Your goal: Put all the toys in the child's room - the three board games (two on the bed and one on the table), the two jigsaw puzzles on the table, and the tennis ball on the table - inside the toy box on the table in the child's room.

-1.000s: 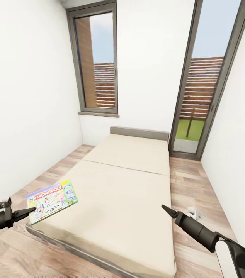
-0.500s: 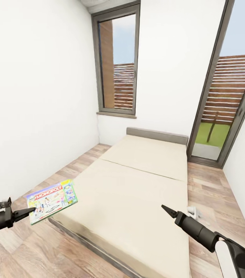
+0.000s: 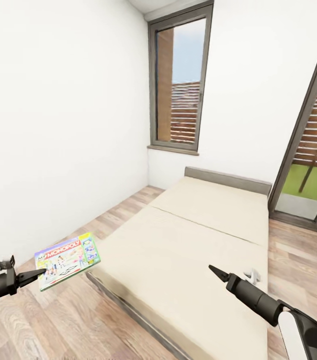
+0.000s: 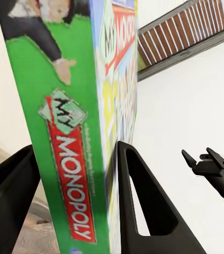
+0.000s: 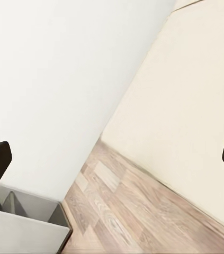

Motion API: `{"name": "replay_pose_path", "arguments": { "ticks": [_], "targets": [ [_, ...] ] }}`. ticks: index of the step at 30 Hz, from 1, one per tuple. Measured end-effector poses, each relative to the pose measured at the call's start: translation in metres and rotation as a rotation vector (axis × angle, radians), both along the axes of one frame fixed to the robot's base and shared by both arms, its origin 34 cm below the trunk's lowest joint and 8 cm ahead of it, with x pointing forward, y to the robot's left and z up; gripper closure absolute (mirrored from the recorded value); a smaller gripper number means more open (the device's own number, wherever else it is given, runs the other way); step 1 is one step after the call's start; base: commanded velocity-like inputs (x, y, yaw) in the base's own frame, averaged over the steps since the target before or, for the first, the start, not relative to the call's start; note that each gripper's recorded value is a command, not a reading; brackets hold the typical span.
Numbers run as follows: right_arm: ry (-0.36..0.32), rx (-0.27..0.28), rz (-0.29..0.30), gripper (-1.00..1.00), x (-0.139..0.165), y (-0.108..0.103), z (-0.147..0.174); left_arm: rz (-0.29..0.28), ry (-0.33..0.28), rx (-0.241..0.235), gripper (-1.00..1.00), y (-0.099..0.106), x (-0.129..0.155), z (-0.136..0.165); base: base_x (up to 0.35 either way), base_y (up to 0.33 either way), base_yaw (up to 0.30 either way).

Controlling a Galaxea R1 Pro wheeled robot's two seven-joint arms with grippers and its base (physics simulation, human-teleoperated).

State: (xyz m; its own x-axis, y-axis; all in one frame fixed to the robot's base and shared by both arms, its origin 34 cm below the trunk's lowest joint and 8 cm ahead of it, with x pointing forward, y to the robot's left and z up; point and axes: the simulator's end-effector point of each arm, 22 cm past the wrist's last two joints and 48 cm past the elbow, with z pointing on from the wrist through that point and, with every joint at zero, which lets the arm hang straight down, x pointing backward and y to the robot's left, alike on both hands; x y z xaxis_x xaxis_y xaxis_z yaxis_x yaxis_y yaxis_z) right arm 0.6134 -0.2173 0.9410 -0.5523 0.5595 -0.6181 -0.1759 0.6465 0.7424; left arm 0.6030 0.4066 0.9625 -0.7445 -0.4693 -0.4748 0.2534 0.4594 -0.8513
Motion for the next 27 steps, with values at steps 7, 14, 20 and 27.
{"name": "replay_pose_path", "arguments": {
  "ticks": [7,14,20,27],
  "targets": [
    [-0.002,0.000,0.000,-1.00,0.000,0.000,0.010,-0.001,0.000,-0.001,1.00,-0.001,-0.001,0.009,0.000,0.000,0.292],
    [-0.003,0.000,0.001,-1.00,-0.001,0.001,0.020,-0.001,0.001,-0.001,1.00,-0.001,-0.002,0.018,0.000,0.000,0.292],
    [-0.003,-0.001,0.001,-1.00,-0.002,0.000,0.027,-0.002,0.002,-0.001,1.00,-0.002,-0.003,0.025,0.000,0.000,0.292],
    [-0.003,0.000,0.001,-1.00,-0.003,0.001,0.036,-0.002,0.002,0.000,1.00,-0.001,-0.004,0.033,0.000,0.000,0.292]
  ]
}}
